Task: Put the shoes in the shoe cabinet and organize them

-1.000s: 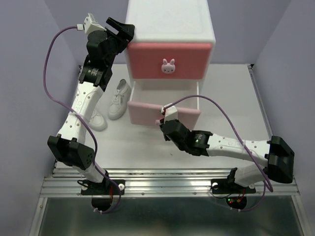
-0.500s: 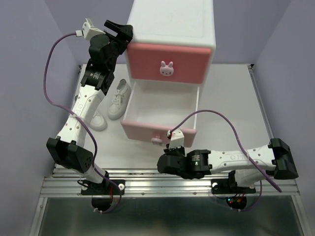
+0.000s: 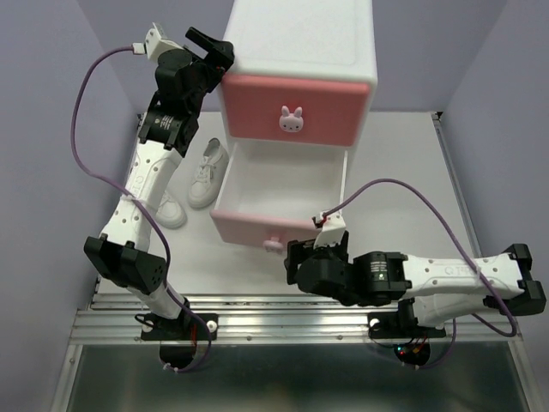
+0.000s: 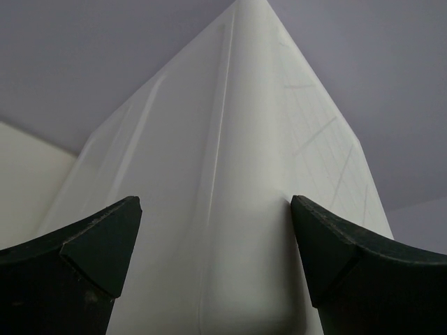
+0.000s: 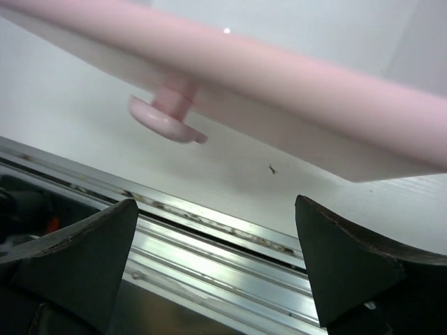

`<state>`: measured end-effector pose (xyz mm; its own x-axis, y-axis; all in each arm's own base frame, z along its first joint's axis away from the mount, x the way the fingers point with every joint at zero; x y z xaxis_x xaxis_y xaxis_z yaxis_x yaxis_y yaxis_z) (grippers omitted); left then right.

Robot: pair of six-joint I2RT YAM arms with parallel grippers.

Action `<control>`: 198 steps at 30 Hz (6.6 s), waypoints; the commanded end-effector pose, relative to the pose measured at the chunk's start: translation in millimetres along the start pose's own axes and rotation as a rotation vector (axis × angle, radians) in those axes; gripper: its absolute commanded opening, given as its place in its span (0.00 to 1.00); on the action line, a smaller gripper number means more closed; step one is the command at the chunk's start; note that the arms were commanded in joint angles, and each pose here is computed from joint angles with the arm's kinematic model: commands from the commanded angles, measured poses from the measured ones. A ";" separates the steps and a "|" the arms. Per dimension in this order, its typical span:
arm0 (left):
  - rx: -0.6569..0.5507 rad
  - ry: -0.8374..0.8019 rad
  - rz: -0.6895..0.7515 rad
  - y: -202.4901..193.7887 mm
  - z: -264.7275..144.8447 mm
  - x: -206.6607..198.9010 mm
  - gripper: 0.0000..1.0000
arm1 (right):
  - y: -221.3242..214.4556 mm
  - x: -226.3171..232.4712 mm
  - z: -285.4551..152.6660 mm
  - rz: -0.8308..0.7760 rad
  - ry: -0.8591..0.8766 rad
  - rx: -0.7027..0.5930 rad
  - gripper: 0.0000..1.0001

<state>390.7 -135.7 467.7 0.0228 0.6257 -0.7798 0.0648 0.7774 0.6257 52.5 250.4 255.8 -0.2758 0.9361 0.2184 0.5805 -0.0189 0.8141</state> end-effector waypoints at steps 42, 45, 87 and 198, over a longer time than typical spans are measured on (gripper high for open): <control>0.720 0.382 0.291 -75.6 93.3 303.8 0.88 | 198.3 -177.2 51.6 0.534 -0.530 0.020 1.00; 0.712 0.428 0.303 -79.8 95.2 314.8 0.75 | 195.2 -177.7 50.6 0.539 -0.542 0.035 1.00; 0.050 0.697 -0.296 40.8 -130.3 70.4 0.00 | 195.6 -179.4 17.1 0.547 -0.482 -0.114 1.00; 0.640 0.118 0.194 -218.8 -101.4 58.7 0.00 | 160.8 -184.9 -11.3 0.451 -0.468 -0.016 1.00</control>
<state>274.6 -253.8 278.1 -0.0981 0.8005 -0.5912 0.6658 0.4943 0.5589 189.6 74.1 346.6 0.3722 0.8856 0.2778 0.5795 -0.4555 0.6758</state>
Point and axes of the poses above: each gripper's point midway between its finger pads, its own z axis out along the fingers, its own x axis along the line the jaws close on, y = z × x, the point moved 9 cm from there along -z, back along the fingers
